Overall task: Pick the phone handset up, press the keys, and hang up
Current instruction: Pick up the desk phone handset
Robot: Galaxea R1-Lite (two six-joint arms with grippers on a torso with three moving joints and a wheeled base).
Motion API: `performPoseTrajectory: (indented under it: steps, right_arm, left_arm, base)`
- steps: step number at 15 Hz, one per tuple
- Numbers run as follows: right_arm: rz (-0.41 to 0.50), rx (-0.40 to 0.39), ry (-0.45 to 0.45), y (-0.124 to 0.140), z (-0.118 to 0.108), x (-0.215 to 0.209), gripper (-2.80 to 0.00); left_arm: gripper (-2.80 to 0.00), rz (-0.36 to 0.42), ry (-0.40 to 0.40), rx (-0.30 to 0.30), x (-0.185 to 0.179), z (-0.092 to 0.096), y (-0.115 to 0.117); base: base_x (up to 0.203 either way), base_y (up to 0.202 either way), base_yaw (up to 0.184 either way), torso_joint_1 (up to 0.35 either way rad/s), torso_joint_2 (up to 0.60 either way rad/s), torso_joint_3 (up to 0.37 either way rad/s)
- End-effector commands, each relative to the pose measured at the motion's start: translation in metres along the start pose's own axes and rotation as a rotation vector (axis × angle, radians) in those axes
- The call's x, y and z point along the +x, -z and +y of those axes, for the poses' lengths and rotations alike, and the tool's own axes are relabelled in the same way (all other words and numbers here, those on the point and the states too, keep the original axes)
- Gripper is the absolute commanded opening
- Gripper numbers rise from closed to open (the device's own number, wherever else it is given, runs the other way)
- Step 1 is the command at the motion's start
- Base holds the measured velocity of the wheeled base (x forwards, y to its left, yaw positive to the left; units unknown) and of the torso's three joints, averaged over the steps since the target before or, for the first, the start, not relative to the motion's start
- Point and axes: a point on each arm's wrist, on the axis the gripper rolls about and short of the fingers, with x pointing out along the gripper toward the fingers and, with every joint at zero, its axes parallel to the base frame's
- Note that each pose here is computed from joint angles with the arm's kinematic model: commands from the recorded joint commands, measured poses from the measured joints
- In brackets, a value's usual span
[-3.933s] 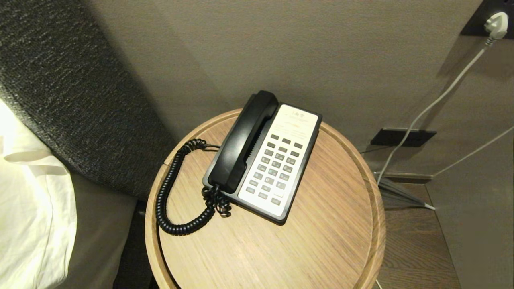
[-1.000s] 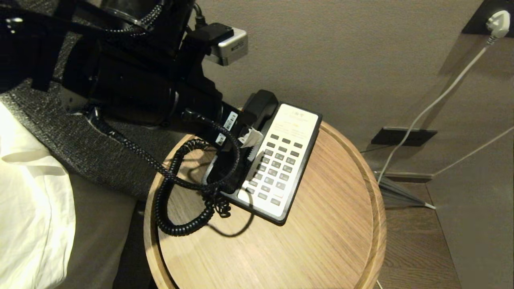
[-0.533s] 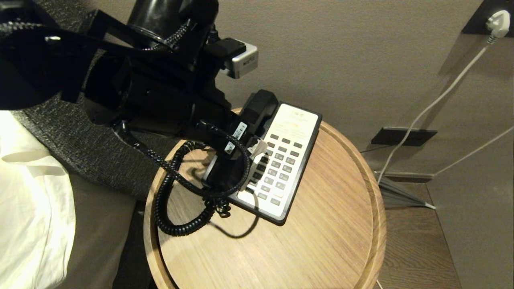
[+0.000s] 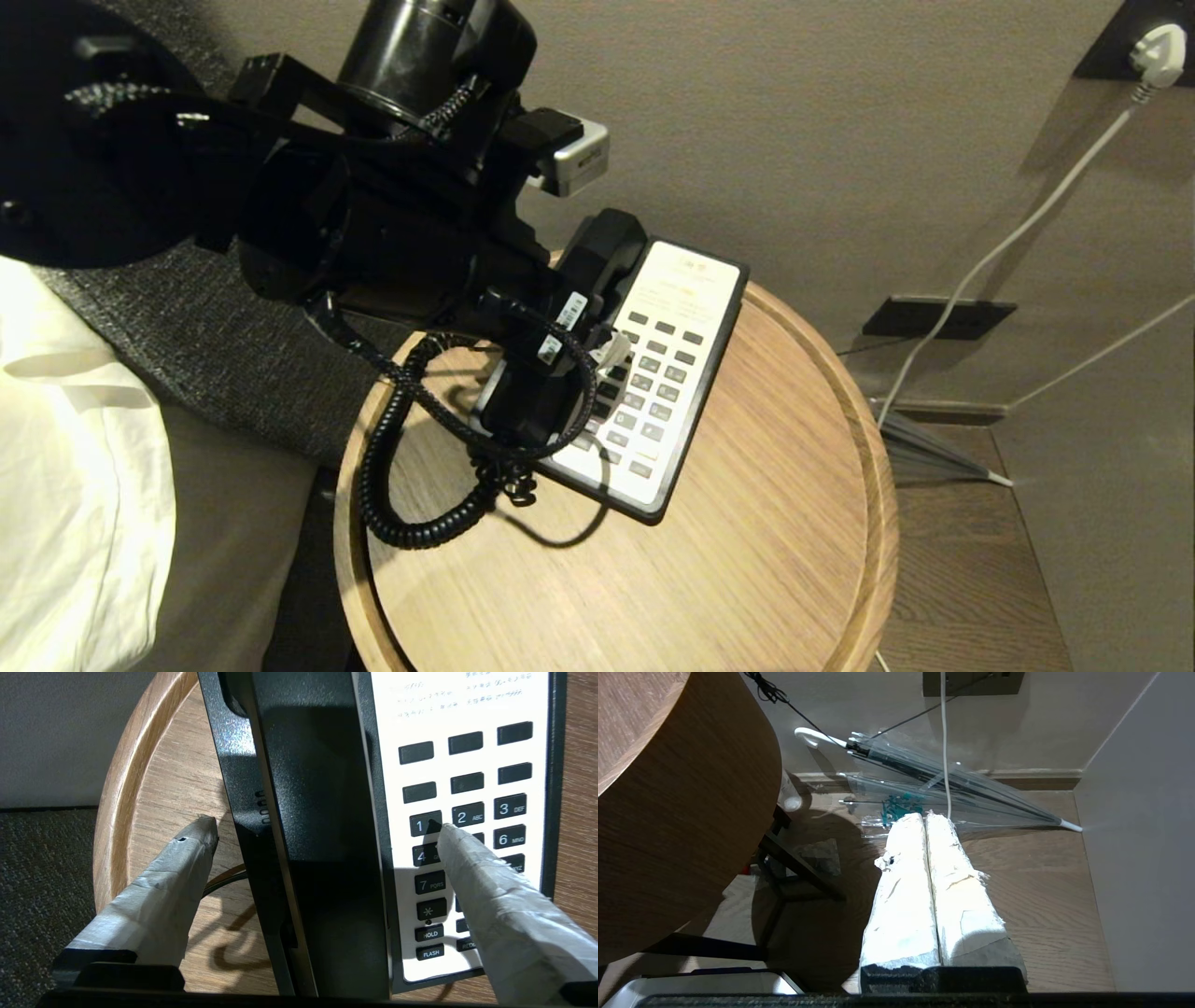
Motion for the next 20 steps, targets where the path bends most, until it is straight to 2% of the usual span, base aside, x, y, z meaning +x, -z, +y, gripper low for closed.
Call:
performPoseTrajectory:
  steps: [1, 2, 3, 12, 16, 20]
  right_arm:
    - [0.021, 0.000, 0.002, 0.006, 0.000, 0.001, -2.80]
    - [0.021, 0.000, 0.001, 0.006, 0.000, 0.001, -2.80]
    - [0.021, 0.000, 0.001, 0.006, 0.000, 0.001, -2.80]
    - [0.021, 0.000, 0.001, 0.006, 0.000, 0.001, -2.80]
    - [0.021, 0.000, 0.001, 0.006, 0.000, 0.001, -2.80]
    - [0.021, 0.000, 0.002, 0.006, 0.000, 0.001, -2.80]
  left_arm:
    - [0.00, 0.010, -0.002, 0.001, 0.001, 0.000, 0.002]
    - [-1.55, 0.012, -0.002, 0.003, 0.001, 0.000, 0.002]
    - [-2.80, 0.015, -0.003, 0.001, 0.002, 0.000, 0.002]
    - [-2.80, 0.000, -0.006, -0.002, -0.004, 0.002, 0.002]
    - [-2.80, -0.072, -0.018, -0.058, -0.034, 0.009, -0.003]
    - [-2.80, -0.185, -0.060, -0.137, -0.087, 0.022, -0.002]
  base:
    - [0.000, 0.000, 0.000, 0.000, 0.00, 0.000]
    - [0.000, 0.000, 0.000, 0.000, 0.00, 0.000]
    - [0.000, 0.000, 0.000, 0.000, 0.00, 0.000]
    - [0.000, 0.000, 0.000, 0.000, 0.00, 0.000]
    - [0.000, 0.000, 0.000, 0.000, 0.00, 0.000]
    - [0.000, 0.000, 0.000, 0.000, 0.00, 0.000]
